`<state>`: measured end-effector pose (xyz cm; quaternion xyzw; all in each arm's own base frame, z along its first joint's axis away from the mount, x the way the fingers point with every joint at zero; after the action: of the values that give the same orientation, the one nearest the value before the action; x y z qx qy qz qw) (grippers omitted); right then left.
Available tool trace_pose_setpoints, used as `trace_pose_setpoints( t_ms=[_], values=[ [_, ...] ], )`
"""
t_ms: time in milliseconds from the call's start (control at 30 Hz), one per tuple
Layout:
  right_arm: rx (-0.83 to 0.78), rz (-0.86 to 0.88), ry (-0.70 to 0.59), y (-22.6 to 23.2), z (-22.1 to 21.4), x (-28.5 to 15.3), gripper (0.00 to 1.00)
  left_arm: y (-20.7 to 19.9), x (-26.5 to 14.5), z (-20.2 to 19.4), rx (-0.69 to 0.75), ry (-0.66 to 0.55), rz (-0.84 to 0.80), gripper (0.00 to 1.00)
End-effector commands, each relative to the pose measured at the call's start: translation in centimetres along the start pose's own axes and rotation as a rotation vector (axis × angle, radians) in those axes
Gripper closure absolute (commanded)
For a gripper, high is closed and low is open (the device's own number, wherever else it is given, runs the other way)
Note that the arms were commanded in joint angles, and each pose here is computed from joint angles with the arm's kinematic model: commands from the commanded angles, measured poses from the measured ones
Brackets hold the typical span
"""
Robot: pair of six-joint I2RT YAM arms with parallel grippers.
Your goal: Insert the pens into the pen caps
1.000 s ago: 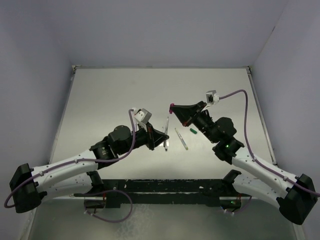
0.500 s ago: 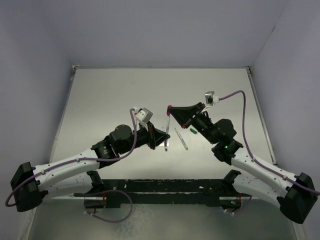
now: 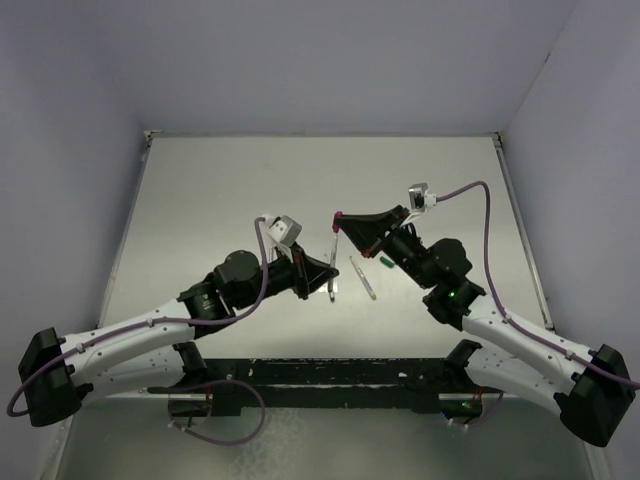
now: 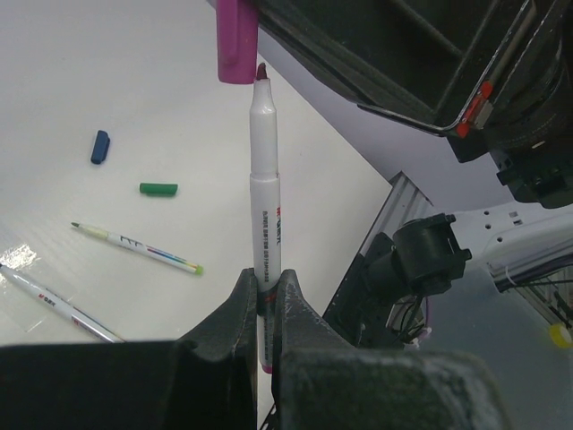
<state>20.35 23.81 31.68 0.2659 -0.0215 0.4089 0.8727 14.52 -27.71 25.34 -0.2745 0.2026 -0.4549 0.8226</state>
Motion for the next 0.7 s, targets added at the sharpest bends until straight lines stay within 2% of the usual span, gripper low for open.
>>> trace_pose_setpoints(
  t_ms=[0,667],
  values=[
    [-0.026,0.031,-0.068,1.0,1.8,0.0,1.00,-1.1,-0.6,1.4,-0.017,-0.061,-0.035,1.00],
    [-0.023,0.034,-0.082,1.2,2.4,0.3,1.00,-0.3,-0.6,0.2,-0.026,-0.028,-0.016,1.00]
  ],
)
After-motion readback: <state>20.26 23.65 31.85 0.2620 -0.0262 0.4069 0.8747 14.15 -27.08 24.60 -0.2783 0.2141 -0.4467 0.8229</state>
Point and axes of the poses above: each gripper's point midway between its finger pads, its own x axis out along the fingers, its own y axis along the line the jaws close on, z = x × y, the point moved 5 cm from there along -x, back along the fingers, and after that the axes turned 8 degrees about -x, right-handed, at the moved point
